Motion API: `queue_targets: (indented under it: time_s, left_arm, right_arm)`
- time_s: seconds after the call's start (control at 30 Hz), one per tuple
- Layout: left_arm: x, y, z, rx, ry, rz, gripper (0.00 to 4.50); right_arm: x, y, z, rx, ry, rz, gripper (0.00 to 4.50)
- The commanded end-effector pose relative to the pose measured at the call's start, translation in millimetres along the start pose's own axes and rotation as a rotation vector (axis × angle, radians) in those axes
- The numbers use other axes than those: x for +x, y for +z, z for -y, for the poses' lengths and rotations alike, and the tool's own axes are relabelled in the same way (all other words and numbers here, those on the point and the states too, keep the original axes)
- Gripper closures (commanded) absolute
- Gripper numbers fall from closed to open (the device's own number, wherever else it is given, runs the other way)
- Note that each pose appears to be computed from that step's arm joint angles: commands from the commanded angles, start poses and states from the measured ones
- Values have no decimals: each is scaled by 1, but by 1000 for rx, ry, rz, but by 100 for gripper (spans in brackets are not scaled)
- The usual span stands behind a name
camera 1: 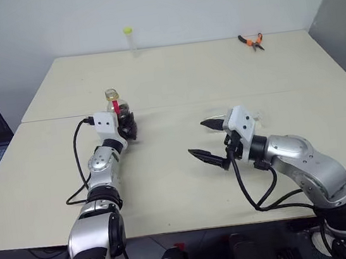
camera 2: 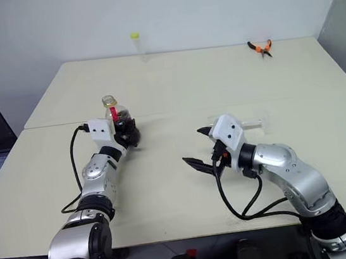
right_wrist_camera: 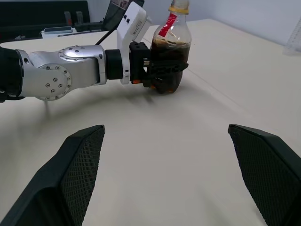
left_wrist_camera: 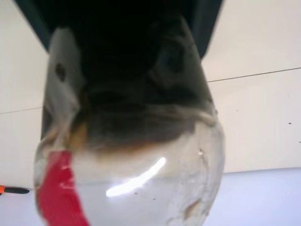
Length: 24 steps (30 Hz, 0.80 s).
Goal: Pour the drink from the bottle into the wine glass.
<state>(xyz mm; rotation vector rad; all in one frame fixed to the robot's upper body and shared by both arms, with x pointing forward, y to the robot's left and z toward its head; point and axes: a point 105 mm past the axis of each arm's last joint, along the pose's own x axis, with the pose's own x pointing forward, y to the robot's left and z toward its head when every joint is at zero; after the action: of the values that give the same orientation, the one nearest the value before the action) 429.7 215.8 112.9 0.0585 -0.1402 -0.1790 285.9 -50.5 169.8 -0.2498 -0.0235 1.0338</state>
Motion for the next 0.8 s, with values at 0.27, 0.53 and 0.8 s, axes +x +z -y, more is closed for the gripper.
queue_targets:
  time_s: [0.27, 0.53, 0.8]
  left_arm:
    - [-16, -10, -1, -54, 17, 27, 4]
    - [-51, -3, 6, -27, -18, 61, 4]
    - [-112, -6, 22, 31, -29, -56, 4]
  right_arm:
    - [-1, 18, -2, -59, 0, 67, 0]
    - [-22, 8, 10, -92, -95, 30, 0]
    - [-63, -25, 53, -321, -425, -141, 0]
